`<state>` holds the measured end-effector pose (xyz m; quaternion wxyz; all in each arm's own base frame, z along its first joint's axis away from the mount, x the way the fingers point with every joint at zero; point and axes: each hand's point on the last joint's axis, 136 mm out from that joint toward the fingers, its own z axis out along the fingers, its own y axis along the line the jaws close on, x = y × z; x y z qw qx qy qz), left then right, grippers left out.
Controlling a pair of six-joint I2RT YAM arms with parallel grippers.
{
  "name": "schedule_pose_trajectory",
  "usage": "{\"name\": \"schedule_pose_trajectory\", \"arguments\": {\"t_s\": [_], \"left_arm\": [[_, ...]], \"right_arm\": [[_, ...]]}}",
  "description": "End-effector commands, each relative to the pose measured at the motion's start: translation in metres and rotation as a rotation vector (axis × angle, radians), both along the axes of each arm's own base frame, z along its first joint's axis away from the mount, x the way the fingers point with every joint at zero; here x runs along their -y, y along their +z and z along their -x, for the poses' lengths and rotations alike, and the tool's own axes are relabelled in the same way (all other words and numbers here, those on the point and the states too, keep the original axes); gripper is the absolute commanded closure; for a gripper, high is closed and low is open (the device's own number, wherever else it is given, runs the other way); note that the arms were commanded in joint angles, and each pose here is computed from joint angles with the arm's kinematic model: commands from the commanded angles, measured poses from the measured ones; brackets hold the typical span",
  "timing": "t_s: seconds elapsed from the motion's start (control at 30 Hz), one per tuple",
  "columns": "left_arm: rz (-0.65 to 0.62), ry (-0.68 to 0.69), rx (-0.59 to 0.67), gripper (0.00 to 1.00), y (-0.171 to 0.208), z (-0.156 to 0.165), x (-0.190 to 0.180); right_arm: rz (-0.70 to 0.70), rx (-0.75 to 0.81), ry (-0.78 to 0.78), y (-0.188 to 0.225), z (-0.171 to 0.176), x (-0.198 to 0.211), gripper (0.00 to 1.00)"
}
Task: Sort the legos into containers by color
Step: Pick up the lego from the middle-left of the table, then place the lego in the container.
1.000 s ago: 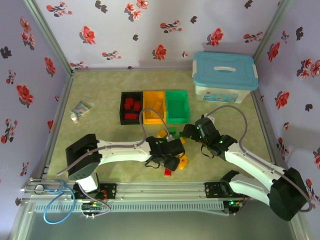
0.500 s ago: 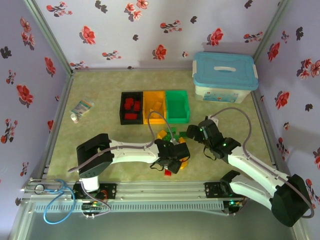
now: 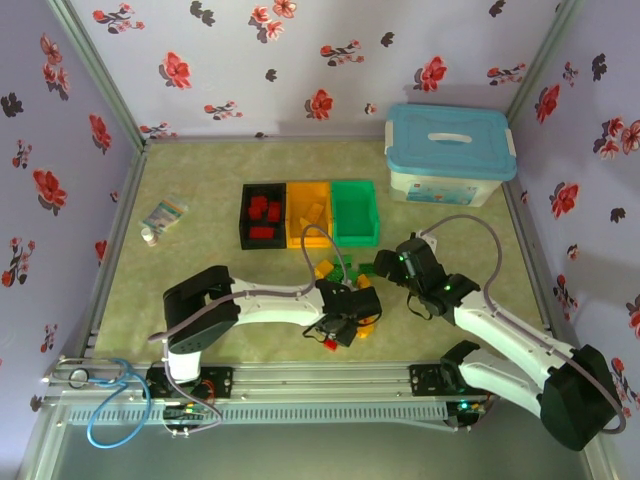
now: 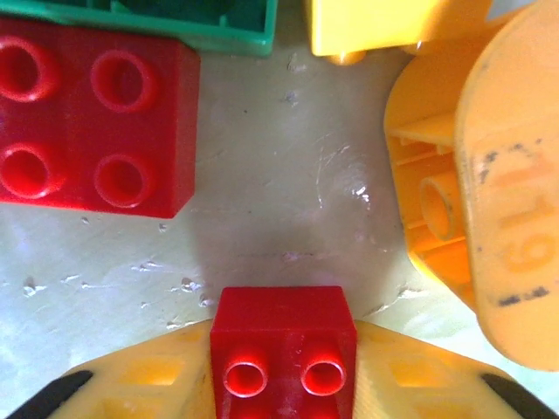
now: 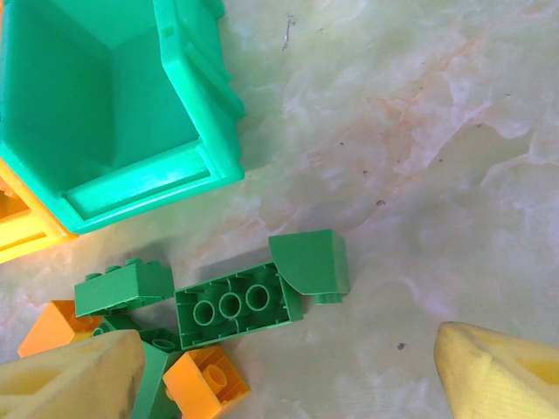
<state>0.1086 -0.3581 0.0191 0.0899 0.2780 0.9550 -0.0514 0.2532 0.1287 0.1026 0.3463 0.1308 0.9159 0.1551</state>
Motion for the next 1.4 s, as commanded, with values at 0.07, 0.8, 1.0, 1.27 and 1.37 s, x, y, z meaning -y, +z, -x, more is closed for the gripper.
{"name": "schedule_pose_trajectory", "arguments": {"t_s": [0.07,0.8,1.0,1.27,1.37], "left_arm": [[0.018,0.046,0.040,0.68,0.018,-0.024,-0.018],[0.369,0.552,0.386,0.69,0.151,-0.208,-0.171],[0.332,0.589,0.402,0.69,0.147,-0.248,-0.185],[0.274,0.599,0.382,0.68,0.133,-0.281,-0.193],[0.262,0.597,0.376,0.49,0.131,-0.288,-0.194]], "right_arm": [[-0.002,0.001,-0.027,-0.001,-0.001,0.005,0.13],[-0.040,-0.033,-0.002,-0.012,0.001,-0.004,0.14],[-0.037,-0.035,0.000,-0.011,0.003,-0.003,0.14],[-0.024,-0.036,0.041,-0.010,0.004,-0.006,0.15],[-0.023,-0.035,0.051,-0.008,0.004,-0.008,0.15]]}}
